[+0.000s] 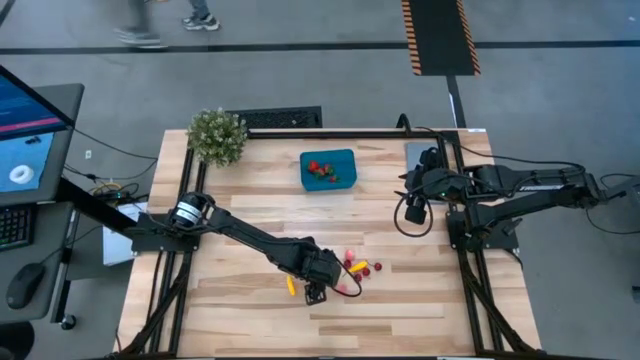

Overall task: Pick and placing Produce into tupperware
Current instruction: Put the peach into the blue bin

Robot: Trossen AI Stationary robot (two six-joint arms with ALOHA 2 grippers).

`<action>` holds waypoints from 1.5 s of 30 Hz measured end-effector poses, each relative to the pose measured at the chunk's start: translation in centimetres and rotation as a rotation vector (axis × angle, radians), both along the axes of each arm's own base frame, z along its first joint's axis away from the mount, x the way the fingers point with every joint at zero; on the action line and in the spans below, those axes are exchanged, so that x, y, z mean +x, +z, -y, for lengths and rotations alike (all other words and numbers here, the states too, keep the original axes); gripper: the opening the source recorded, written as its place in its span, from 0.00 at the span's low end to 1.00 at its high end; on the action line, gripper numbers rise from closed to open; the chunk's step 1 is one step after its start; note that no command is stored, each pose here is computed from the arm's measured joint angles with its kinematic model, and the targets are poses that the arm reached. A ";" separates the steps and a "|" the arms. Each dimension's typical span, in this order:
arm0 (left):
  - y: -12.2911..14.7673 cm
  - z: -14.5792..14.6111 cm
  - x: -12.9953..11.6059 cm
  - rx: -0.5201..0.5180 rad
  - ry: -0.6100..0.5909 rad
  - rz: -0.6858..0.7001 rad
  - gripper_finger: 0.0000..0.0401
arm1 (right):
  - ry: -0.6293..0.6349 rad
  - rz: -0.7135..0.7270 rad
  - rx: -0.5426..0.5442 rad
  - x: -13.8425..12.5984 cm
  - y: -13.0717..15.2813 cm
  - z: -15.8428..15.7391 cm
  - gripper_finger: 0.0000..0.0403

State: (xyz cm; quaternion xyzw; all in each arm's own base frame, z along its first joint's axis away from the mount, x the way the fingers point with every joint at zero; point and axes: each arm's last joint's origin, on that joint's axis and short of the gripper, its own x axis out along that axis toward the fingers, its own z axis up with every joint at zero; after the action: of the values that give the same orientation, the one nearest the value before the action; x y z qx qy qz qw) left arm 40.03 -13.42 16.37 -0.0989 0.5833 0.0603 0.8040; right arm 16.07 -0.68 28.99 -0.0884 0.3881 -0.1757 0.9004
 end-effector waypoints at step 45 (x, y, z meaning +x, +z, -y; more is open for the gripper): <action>-2.0 -0.6 0.8 -0.046 0.013 -0.035 0.41 | 0.007 0.004 -0.006 0.0 0.0 0.0 0.56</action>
State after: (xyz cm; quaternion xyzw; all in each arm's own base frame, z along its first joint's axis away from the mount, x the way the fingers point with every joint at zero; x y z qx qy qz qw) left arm 40.81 -12.83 14.38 -0.1201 0.5980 0.0540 0.7906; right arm 16.11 -0.68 29.04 -0.0922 0.3854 -0.1739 0.9015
